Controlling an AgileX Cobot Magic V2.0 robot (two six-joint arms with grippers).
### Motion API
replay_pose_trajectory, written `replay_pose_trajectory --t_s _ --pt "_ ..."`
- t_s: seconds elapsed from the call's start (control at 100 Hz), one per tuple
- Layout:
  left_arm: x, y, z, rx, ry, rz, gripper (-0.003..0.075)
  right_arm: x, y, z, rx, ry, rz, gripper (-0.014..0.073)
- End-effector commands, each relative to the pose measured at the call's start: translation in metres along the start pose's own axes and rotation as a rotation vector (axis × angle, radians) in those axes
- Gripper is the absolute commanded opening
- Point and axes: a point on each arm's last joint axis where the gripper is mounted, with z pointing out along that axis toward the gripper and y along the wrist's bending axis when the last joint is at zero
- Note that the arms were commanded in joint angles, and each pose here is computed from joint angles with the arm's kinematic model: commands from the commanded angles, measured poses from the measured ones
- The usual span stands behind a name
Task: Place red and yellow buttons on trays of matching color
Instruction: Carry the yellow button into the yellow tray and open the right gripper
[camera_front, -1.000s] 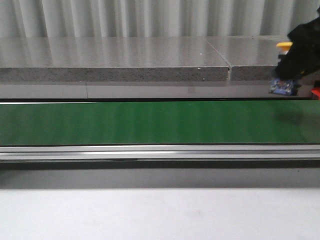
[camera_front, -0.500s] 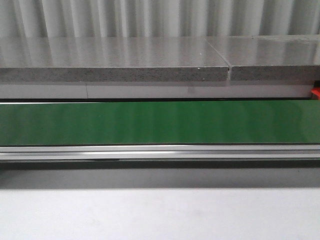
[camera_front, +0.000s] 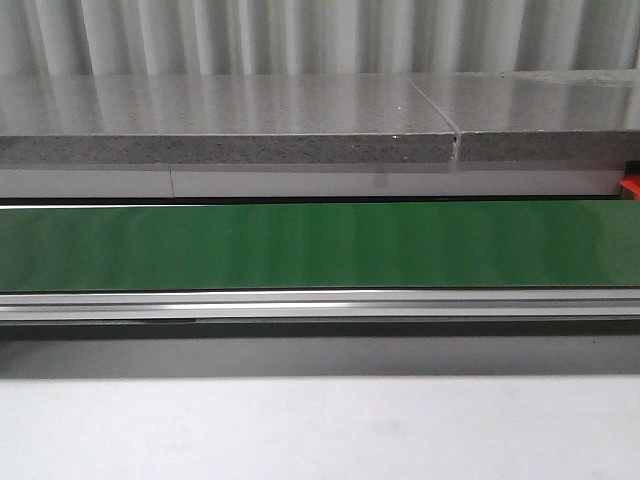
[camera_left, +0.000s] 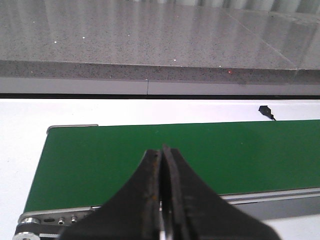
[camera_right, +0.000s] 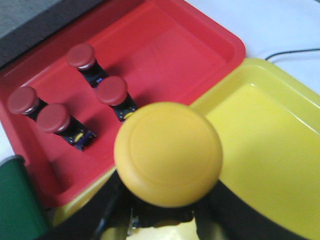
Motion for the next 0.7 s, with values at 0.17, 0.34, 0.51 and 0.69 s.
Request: replay_pose_trajectory --t_s 0.17,0.34,0.51,0.69 --pt "-0.014 -0.001 -0.002 0.014 -0.086 -0.002 -0.0021 0.034 -0.027 0.002 0.153 -0.039 0.091 0.0225" --pt "-0.014 -0.001 -0.002 0.014 -0.086 -0.002 -0.0021 0.061 -0.035 0.008 0.224 -0.03 0.117 0.0225" --pt "-0.014 -0.001 -0.002 0.014 -0.086 -0.002 -0.0021 0.073 -0.038 0.011 0.257 -0.031 0.157 0.0225" --pt "-0.014 -0.001 -0.002 0.014 -0.086 -0.002 -0.0021 0.073 -0.04 0.013 0.275 -0.049 0.185 0.0225"
